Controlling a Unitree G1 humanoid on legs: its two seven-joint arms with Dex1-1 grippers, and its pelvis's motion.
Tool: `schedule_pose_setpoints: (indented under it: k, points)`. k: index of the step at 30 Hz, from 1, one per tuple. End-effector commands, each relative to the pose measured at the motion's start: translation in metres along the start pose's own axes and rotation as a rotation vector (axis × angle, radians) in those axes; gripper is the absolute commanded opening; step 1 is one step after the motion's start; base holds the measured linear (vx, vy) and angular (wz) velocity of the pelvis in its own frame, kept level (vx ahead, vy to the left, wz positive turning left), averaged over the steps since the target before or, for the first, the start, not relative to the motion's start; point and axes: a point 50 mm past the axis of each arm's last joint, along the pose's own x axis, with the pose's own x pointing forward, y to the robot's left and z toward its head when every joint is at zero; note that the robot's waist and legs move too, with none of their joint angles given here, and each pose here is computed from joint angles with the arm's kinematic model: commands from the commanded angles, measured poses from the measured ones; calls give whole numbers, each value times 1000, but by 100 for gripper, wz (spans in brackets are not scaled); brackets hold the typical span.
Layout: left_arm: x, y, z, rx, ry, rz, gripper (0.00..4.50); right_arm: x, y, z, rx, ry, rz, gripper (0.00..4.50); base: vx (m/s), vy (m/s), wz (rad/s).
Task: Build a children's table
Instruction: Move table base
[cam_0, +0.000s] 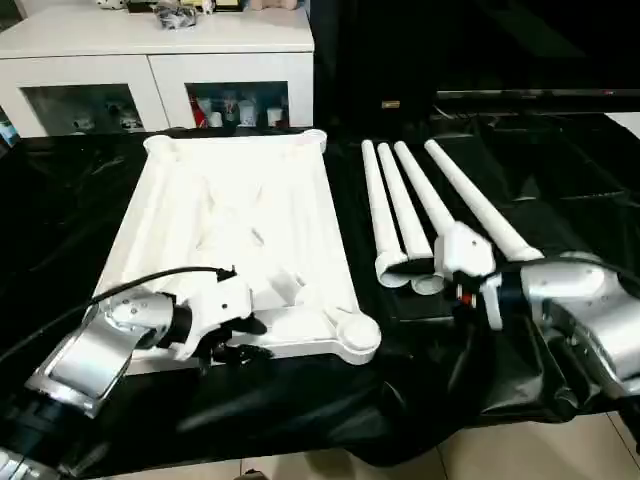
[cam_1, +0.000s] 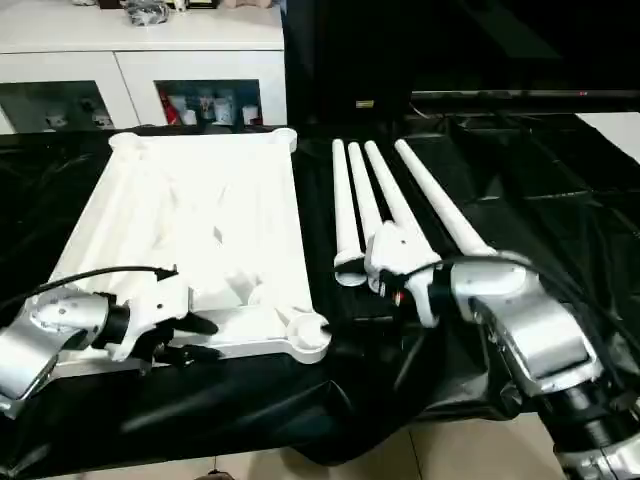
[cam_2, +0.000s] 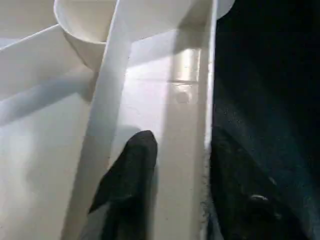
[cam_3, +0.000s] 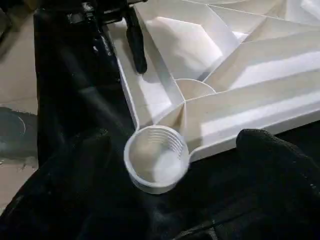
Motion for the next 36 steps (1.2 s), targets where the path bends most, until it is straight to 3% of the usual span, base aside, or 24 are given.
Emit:
schedule_pose_setpoints:
  k: [1,11,18,36]
  points:
    - [0,4,0,7,19,52,151,-1,2,4,-7,-4,19,450,0,0,0]
    - [1,6,-3,-51,0,96,52,1,5,2,-3,-3,20,450,0,0,0]
    - [-8,17,-9,-50,31,178,12,5,5,2,-5,-8,-2,450,0,0,0]
    - [-32,26,-33,-111,148,317,3,8,1,3,-12,0,-22,450,0,0,0]
